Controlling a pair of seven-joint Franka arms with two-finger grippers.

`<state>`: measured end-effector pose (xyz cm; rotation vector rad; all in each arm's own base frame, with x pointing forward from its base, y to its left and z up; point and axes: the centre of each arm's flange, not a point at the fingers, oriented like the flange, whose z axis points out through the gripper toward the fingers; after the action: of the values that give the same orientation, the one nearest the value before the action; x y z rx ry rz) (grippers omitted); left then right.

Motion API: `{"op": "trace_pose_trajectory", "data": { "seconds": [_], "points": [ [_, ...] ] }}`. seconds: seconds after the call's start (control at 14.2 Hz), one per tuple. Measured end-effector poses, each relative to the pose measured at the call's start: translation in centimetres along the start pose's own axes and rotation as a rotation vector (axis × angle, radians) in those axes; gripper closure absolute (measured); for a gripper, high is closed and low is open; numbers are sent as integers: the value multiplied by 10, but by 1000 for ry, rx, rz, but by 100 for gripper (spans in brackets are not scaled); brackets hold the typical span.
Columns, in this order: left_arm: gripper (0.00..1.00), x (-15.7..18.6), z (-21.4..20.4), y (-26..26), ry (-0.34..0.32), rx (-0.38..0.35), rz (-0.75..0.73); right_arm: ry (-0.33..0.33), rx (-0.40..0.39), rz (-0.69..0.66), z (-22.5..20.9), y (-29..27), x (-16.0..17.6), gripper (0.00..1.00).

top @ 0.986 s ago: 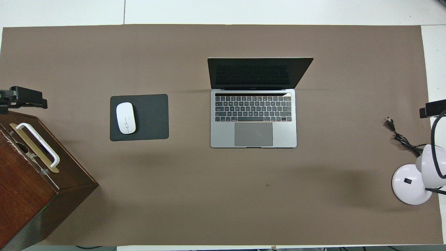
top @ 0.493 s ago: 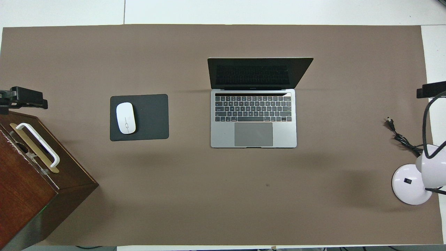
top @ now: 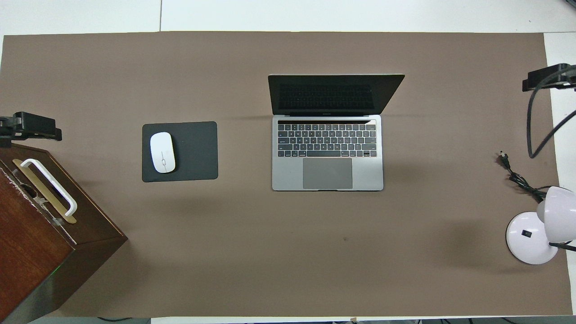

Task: Close laptop with both arms
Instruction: 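Move the right gripper in toward the top of the laptop lid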

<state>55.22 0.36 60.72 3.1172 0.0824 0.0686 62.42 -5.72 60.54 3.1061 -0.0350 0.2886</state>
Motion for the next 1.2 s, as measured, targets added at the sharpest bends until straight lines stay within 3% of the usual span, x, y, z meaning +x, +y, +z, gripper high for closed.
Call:
{"op": "trace_pose_trajectory", "data": {
  "seconds": [0.56,0.7,0.77,0.92,1.2],
  "points": [
    [0,4,-4,9,44,-3,14,71,-1,-18,72,-12,71,0],
    [0,4,-2,9,42,-3,13,87,5,2,76,-28,80,10],
    [9,4,0,9,41,-3,13,95,12,12,76,-43,84,13],
    [14,4,1,9,41,-2,13,108,22,12,76,-69,89,37],
    [68,7,0,8,63,-3,12,116,24,17,76,-87,92,83]
  ]
}}
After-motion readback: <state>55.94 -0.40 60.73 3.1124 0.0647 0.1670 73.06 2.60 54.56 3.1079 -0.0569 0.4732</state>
